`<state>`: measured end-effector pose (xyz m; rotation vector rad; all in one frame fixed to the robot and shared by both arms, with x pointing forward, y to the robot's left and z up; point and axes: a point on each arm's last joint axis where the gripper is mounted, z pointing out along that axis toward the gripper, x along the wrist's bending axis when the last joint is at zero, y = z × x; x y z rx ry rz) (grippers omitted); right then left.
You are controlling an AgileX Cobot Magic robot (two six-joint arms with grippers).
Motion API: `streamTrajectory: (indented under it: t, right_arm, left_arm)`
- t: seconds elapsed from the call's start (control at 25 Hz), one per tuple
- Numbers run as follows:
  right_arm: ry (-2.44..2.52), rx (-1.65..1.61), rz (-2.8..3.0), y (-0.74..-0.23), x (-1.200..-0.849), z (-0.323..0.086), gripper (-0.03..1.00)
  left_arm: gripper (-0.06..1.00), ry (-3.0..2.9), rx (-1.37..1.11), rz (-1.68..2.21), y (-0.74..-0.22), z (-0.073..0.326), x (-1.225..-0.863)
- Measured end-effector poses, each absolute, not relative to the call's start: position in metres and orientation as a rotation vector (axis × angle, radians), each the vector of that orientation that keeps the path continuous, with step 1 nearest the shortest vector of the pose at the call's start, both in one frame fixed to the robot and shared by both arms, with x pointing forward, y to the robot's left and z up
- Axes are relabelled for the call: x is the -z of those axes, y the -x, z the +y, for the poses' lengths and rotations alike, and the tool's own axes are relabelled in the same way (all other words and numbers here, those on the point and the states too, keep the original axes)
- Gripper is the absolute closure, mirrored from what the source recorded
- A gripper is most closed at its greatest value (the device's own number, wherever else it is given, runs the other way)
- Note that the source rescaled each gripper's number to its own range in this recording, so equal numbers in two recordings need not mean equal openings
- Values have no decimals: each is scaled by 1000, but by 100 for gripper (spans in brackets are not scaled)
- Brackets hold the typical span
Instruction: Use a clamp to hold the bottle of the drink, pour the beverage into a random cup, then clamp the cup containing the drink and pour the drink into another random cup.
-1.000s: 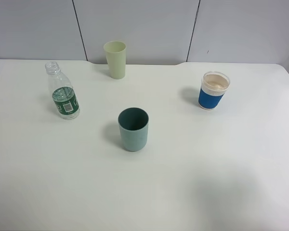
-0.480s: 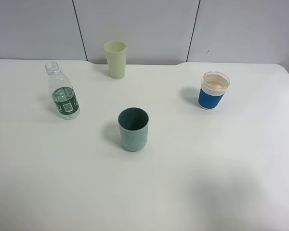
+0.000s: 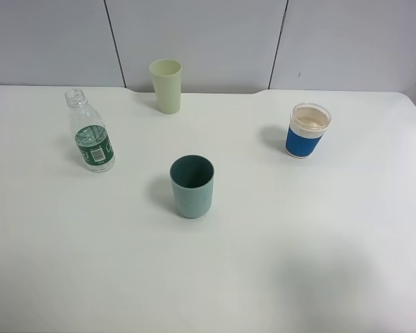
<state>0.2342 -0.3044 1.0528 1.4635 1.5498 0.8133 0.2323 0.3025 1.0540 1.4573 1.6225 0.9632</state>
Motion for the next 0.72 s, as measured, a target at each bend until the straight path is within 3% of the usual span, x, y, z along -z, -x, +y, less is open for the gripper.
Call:
streamTrajectory:
  t: [0.72]
  right_arm:
    - [-1464,-813,1550,-234,-1053,-304,45]
  left_arm:
    - [-5,-1457,-963,1622,-232,302,-1054]
